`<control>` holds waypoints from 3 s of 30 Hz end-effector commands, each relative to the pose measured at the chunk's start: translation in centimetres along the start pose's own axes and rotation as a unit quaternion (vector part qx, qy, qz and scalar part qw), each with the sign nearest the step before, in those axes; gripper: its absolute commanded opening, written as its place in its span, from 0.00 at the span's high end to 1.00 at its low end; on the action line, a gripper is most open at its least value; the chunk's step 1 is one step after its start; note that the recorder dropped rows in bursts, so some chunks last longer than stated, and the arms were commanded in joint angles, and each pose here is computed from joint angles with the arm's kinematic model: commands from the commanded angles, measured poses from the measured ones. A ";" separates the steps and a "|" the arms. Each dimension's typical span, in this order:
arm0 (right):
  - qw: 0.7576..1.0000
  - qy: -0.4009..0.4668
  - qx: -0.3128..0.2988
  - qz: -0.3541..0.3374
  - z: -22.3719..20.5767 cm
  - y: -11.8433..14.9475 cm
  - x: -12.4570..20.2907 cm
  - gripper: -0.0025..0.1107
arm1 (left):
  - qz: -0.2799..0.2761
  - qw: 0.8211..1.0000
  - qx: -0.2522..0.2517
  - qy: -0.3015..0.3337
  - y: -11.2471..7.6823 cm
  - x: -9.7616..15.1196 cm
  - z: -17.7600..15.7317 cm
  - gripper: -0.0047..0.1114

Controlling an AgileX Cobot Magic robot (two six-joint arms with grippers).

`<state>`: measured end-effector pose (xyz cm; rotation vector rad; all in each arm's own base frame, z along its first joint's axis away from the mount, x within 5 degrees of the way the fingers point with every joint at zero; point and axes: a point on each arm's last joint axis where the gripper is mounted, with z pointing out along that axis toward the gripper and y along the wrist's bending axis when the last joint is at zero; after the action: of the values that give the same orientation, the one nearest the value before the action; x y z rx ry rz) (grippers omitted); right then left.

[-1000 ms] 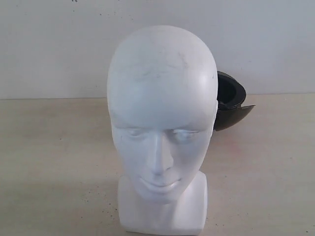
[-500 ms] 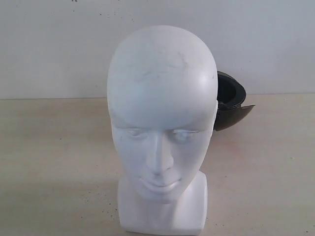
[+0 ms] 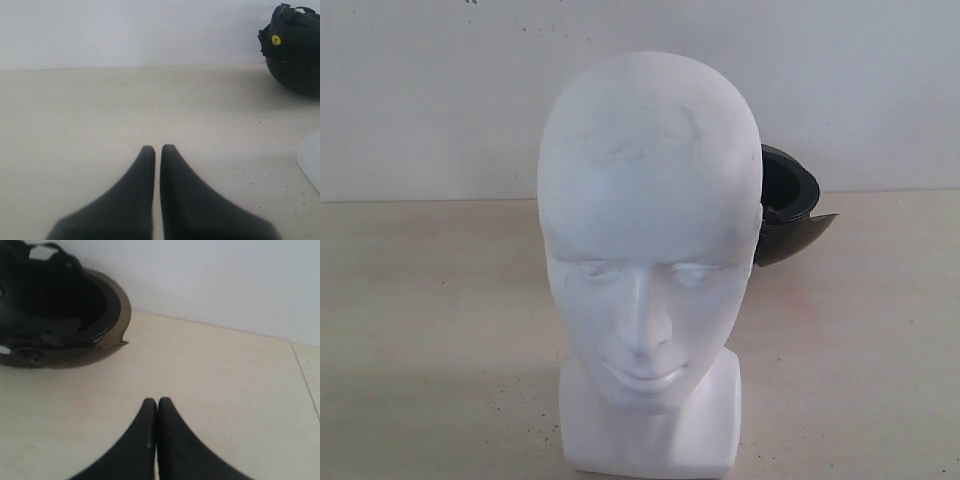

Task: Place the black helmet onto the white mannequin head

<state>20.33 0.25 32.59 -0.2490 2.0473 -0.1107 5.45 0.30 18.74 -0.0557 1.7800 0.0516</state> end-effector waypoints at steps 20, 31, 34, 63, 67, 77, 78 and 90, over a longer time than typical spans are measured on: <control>0.970 0.145 -0.194 0.039 16.0 1.3 -5.1 0.52 | -0.009 1.000 0.000 0.001 0.0 0.1 0.0 0.92; 0.968 0.143 -0.156 0.136 23.6 1.6 -5.3 0.47 | -0.009 1.000 0.000 0.001 0.0 0.1 0.0 0.92; 0.968 0.136 -0.164 0.135 25.1 2.7 -6.2 0.47 | -0.009 1.000 0.000 0.001 0.0 0.1 0.0 0.92; 0.943 0.253 -0.114 0.182 31.1 4.0 -2.9 0.48 | -0.009 1.000 0.000 0.001 0.0 0.1 0.0 0.92; 0.943 0.251 -0.111 0.188 31.1 4.0 -2.9 0.63 | -0.009 1.000 0.000 0.001 0.0 0.1 0.0 0.92; 0.944 0.249 -0.111 0.188 31.2 4.0 -3.0 0.98 | -0.009 1.000 0.000 0.001 0.0 0.1 0.0 0.92; 0.944 0.249 -0.111 0.188 31.2 4.0 -3.0 0.98 | -0.009 1.000 0.000 0.001 0.0 0.1 0.0 0.92; 0.946 0.259 -0.079 0.179 30.5 3.2 -3.2 0.98 | -0.009 1.000 0.000 0.001 0.0 0.1 0.0 0.92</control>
<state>48.63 5.49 19.57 0.1047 2.5817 0.3255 5.45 0.30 18.74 -0.0557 1.7800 0.0516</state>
